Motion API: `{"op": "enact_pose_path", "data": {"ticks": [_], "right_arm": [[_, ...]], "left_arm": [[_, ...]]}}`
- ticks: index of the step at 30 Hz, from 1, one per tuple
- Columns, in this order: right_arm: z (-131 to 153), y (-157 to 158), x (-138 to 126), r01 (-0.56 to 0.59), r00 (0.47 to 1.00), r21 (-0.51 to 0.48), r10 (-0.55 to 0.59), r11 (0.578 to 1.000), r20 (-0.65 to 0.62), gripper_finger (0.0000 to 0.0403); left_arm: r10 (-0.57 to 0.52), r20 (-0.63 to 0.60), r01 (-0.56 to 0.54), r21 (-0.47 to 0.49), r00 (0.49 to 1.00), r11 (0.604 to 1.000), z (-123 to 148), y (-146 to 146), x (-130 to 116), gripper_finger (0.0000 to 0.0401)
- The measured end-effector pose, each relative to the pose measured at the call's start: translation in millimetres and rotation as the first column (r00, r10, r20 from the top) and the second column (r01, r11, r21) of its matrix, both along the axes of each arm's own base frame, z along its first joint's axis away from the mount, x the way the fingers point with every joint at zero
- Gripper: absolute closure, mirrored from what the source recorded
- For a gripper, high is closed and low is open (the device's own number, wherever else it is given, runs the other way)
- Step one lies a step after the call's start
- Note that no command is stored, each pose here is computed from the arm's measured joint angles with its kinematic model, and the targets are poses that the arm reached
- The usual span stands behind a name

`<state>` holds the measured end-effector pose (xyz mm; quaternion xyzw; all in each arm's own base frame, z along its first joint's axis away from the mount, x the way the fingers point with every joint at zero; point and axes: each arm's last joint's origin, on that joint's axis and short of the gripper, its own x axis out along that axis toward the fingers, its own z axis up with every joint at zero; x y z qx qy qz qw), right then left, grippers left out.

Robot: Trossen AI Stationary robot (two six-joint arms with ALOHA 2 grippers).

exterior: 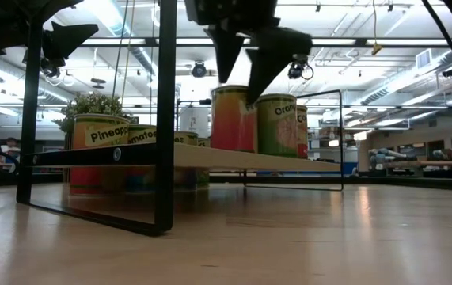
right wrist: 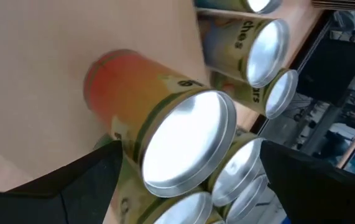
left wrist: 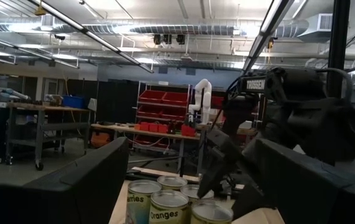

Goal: Pick and place cans onto a shelf
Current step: Put the right canned pineapple on the shelf, then move the canned corn from the right to the left on the shelf

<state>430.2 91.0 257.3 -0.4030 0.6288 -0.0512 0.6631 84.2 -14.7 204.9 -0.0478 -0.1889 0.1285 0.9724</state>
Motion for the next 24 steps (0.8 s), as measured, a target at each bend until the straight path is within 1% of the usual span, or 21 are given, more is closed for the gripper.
{"op": "enact_pose_path", "data": {"ticks": [9,12,15,19,22,24], "right_arm": [[0,-19,7,0.038,0.999,0.026,-0.039,0.999,0.027,0.0014],[0,-20,7,0.04,0.999,0.027,-0.041,0.999,0.03,0.0014],[0,-16,9,0.035,0.998,0.055,-0.037,0.998,0.048,0.0014],[0,-16,11,0.038,0.996,0.064,-0.042,0.997,0.072,0.0014],[7,-17,11,0.044,0.994,0.115,-0.055,0.992,0.092,0.0014],[19,-16,13,0.038,0.989,0.151,-0.058,0.988,0.135,0.0014]], "left_arm": [[0.0,0.0,0.0,0.001,1.0,1.0,0,0,0,0.0046],[0.0,0.0,0.0,0.001,1.0,1.0,0,0,0,0.0046],[0.001,-0.001,-0.001,0.001,1.0,1.0,0,0,0,0.0046],[0.001,0.0,-0.001,0.001,1.0,1.0,0,0,0,0.0046],[0.0,0.0,0.0,0.001,1.0,1.0,0,0,0,0.0046],[0.0,-0.001,0.0,0.001,1.0,1.0,0,0,0,0.0046]]}}
